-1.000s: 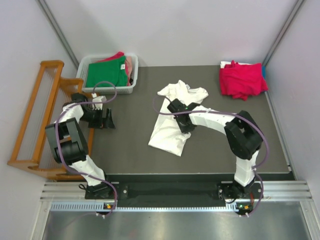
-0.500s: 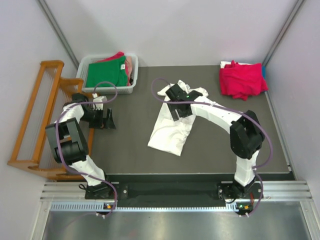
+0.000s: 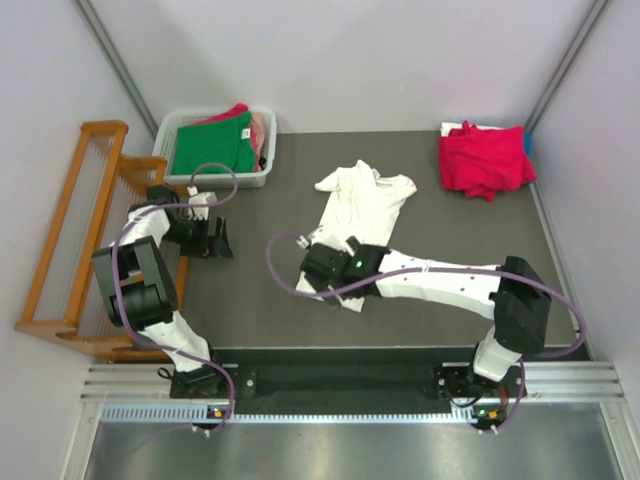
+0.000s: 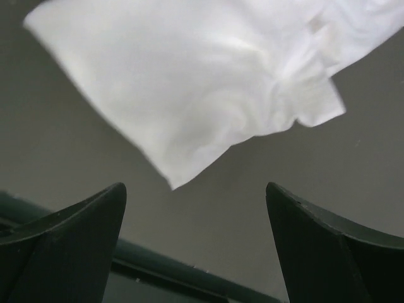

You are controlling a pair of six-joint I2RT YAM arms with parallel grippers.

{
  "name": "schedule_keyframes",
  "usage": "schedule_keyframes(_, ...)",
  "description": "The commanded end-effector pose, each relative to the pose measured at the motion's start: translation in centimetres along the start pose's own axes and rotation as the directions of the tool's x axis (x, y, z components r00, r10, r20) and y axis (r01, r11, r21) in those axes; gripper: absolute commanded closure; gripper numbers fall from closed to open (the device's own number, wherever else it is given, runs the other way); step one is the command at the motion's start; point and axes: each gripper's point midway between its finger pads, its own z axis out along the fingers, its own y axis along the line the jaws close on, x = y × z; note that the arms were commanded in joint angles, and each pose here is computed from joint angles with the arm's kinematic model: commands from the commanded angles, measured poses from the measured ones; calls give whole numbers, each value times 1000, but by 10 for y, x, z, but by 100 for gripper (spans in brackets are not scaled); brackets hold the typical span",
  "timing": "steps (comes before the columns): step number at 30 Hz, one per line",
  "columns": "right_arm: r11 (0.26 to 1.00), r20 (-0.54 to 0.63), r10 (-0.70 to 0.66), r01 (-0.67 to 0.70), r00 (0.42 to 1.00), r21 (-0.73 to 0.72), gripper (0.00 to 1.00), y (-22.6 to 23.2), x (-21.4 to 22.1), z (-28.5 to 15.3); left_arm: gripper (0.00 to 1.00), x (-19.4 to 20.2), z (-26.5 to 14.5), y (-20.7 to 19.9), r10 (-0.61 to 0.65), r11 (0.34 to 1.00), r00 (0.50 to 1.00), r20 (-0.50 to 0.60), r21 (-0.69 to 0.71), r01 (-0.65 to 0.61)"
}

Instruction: Fold and stack the t-shirts

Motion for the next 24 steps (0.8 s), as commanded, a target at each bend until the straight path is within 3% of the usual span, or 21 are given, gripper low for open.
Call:
schedule_keyframes(1,998,-5,1,-1,1000,-62,9,29,18,-18,2,-16,-8,-15,34,999,999,41,17,-34)
schedule_keyframes(13,989,-92,-43,29,995,-146,12,75,59,12,2,-18,-7,-18,11,1000,999,38,-10,-11)
schedule_keyframes(18,988,-127,-56,37,990,-147,12,82,73,25,2,-12,-7,-57,46,995,999,22,84,-48)
schedule_keyframes(24,992,-133,-38,21,990,-128,13,78,77,29,2,10,14,-123,247,963,968,-29,116,-243)
